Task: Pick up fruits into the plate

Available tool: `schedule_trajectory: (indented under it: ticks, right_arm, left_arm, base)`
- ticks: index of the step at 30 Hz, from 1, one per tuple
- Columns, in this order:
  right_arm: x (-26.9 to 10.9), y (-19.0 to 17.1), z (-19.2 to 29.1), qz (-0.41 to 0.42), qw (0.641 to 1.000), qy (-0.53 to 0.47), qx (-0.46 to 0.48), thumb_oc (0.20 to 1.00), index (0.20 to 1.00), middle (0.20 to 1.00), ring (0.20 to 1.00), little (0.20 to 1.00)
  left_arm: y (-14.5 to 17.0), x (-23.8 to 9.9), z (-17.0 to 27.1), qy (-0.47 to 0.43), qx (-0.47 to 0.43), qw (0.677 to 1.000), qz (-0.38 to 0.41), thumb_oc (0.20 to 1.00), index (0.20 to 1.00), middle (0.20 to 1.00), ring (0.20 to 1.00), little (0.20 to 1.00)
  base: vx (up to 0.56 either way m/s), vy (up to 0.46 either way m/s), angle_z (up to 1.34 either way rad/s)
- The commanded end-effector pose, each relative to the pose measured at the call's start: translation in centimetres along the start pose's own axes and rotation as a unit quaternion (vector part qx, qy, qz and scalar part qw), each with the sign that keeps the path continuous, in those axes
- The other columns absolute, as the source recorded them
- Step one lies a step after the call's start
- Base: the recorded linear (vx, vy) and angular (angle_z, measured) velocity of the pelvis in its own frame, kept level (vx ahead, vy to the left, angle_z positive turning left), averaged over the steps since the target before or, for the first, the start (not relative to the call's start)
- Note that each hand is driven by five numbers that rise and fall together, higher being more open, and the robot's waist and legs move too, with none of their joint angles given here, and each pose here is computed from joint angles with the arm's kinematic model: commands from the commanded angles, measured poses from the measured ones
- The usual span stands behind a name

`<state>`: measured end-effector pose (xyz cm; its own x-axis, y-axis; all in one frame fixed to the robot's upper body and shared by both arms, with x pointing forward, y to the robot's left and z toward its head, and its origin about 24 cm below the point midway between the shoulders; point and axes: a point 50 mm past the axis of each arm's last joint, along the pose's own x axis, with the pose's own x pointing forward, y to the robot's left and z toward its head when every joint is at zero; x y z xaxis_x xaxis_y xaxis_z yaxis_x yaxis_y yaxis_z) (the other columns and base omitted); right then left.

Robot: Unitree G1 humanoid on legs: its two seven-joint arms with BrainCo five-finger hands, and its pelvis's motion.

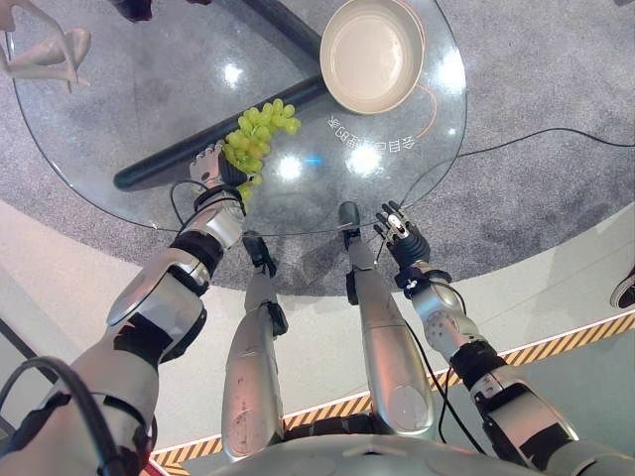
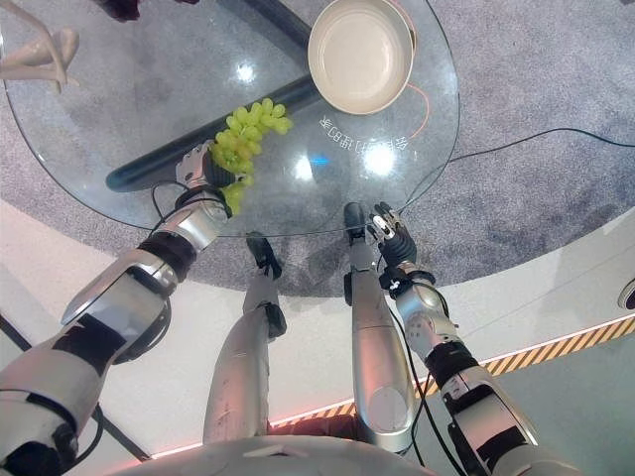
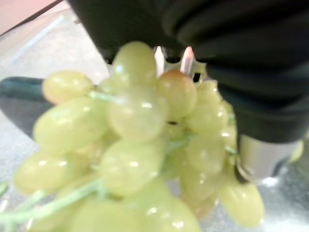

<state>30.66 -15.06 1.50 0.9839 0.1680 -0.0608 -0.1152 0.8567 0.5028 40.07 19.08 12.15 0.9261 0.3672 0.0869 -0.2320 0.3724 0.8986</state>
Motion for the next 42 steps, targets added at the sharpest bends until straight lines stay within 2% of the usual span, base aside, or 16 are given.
schedule_trajectory:
  ticks: [1, 24, 42]
  right_arm:
    - [-0.1, 1.3, 0.5, 0.032, 0.999, -0.020, 0.004, 1.000, 1.000, 1.000, 1.000, 1.000]
    - [-0.6, 0.5, 0.2, 0.023, 0.999, -0.020, 0.009, 1.000, 1.000, 1.000, 1.000, 1.000]
    - [-2.0, -0.7, 0.8, 0.010, 0.999, -0.045, 0.006, 1.000, 1.000, 1.000, 1.000, 1.000]
  left_arm:
    - [0.7, 0.6, -2.5, 0.054, 0.009, 0.998, 0.013, 0.200, 0.200, 0.200, 0.200, 0.200]
    - [1.0, 0.7, -2.3, 0.028, 0.000, 0.999, 0.025, 0.200, 0.200, 0.200, 0.200, 0.200]
    - [2.5, -0.2, -2.1, -0.069, -0.104, 0.991, 0.044, 0.200, 0.200, 0.200, 0.200, 0.200]
  base:
    - [0.00, 0.000, 0.00]
    - [0.00, -0.003, 0.00]
    - [0.05, 0.032, 0.05]
